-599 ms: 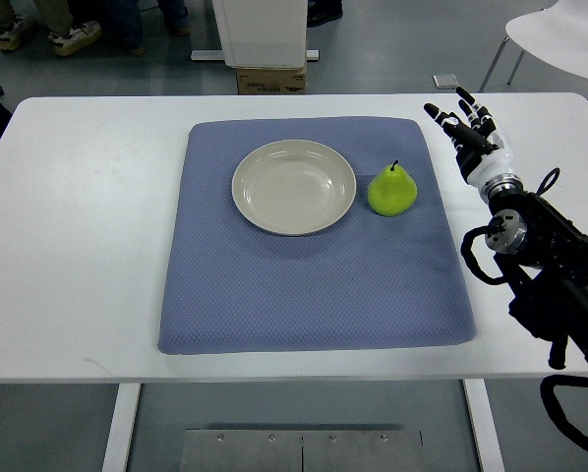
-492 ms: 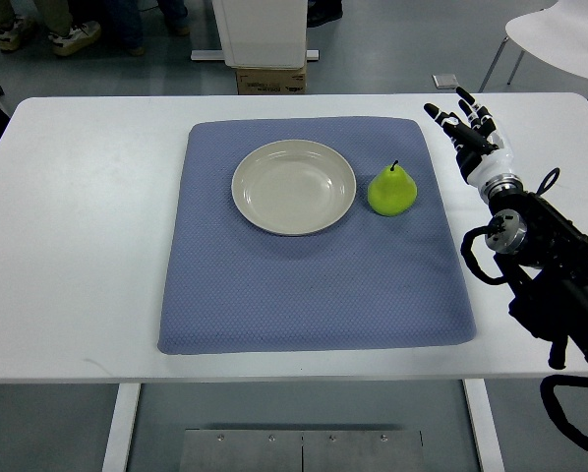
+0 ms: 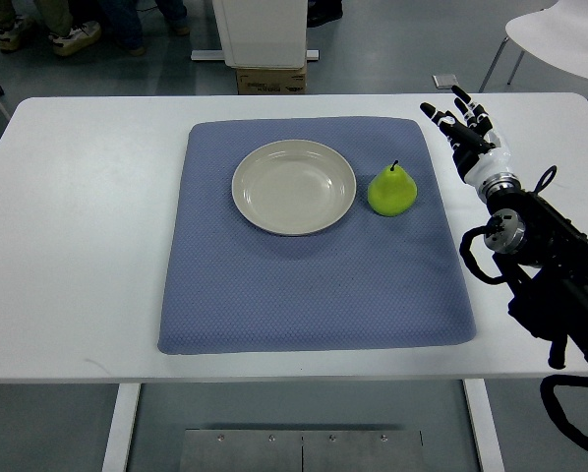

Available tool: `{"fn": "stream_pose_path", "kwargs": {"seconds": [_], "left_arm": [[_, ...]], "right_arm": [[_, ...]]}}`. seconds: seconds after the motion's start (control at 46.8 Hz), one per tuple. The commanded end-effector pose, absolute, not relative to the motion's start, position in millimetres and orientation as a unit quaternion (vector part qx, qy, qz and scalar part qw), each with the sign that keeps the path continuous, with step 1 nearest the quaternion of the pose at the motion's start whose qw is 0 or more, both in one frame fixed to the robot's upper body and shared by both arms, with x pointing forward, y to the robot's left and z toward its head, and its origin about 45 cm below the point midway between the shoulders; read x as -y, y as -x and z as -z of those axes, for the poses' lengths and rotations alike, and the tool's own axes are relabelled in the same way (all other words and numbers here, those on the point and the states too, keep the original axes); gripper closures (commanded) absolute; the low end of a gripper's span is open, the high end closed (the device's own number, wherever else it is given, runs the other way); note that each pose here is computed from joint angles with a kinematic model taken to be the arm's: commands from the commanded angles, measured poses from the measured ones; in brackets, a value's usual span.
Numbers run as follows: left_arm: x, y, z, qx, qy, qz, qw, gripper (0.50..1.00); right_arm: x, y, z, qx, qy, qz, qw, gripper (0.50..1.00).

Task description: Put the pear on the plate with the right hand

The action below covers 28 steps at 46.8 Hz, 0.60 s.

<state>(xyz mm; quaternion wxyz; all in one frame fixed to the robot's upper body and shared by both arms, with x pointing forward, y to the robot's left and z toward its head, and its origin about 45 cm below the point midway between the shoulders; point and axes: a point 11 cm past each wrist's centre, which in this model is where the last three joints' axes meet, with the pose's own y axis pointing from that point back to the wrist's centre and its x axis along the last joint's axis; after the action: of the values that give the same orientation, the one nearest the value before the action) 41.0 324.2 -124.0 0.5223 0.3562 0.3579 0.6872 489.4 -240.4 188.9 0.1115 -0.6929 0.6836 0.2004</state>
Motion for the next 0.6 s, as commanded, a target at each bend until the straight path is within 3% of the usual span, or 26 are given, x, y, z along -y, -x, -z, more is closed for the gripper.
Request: {"fn": "stream_pose_path", "kwargs": {"seconds": [0.0,0.578], "left_arm": [[-324,-39,124,-0.359,-0.357,-0.687,0.521,0.500],[-324,-38,124,-0.359,-0.358,-0.687,0.521,0.500]], "right_arm": [[240,-489,-188,-0.683,0.694,-0.200,0.109,0.500],[265,-493,-197,-0.693,0.696,-0.168,0.087,0.500]]}}
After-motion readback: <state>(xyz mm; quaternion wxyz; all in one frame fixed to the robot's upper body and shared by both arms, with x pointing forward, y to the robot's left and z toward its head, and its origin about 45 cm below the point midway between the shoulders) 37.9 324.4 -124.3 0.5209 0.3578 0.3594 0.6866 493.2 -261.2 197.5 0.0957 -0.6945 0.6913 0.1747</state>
